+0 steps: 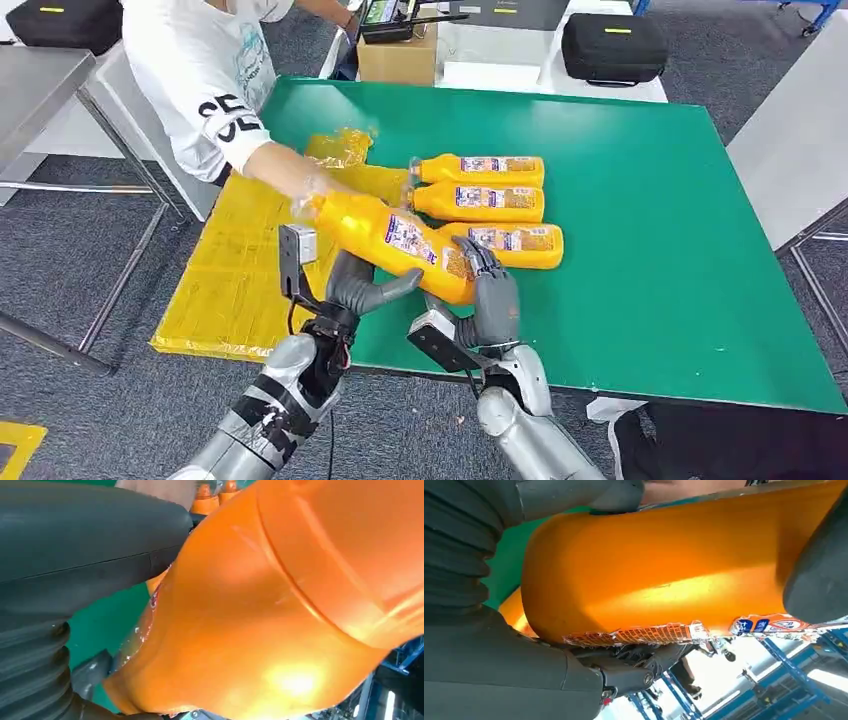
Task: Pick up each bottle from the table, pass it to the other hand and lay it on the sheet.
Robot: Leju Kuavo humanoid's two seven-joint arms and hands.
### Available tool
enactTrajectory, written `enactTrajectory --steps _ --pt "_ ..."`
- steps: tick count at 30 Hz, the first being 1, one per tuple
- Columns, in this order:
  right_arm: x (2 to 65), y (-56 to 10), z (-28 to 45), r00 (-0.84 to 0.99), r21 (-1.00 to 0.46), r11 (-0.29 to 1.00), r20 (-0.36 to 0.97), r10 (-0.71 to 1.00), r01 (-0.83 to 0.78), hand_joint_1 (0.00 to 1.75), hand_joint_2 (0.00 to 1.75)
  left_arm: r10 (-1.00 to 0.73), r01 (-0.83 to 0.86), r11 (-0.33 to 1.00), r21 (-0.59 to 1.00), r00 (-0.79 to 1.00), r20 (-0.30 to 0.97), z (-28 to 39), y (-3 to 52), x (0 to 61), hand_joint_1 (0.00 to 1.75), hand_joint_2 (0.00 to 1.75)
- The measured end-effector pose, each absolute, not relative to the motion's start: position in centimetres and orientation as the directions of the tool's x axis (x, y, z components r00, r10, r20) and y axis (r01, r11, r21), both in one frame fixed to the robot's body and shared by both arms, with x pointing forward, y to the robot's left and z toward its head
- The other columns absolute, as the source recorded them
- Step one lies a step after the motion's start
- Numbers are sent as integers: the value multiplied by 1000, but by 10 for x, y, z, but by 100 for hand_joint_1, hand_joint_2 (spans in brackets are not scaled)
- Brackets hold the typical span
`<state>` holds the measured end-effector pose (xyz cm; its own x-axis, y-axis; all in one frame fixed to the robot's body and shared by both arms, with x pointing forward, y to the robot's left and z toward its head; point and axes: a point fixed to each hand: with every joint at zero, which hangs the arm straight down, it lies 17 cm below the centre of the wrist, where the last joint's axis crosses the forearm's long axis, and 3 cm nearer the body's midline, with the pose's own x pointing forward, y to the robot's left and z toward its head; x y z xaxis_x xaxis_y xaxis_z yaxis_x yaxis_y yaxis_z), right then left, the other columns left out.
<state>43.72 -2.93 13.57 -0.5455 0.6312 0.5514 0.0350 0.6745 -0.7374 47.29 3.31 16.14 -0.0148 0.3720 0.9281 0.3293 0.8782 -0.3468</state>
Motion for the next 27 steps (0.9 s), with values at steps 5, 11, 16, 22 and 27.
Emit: enactTrajectory --steps 5,11,16,22,27 --pt "437 -29 134 -544 -740 672 552 632 31 175 175 371 327 879 -348 -11 928 160 32 473 0 175" --pt "436 -28 133 -545 -741 671 551 632 28 175 175 375 324 878 -352 -10 927 160 32 473 0 175" --pt "436 -28 133 -544 -737 675 557 628 25 175 175 383 319 876 -361 -7 924 161 33 474 0 175" --pt "436 -28 133 -544 -737 675 557 628 25 175 175 383 319 876 -361 -7 924 161 33 474 0 175" --pt "436 -27 133 -545 -733 680 561 623 24 0 175 391 312 875 -370 -6 921 161 34 475 175 175"
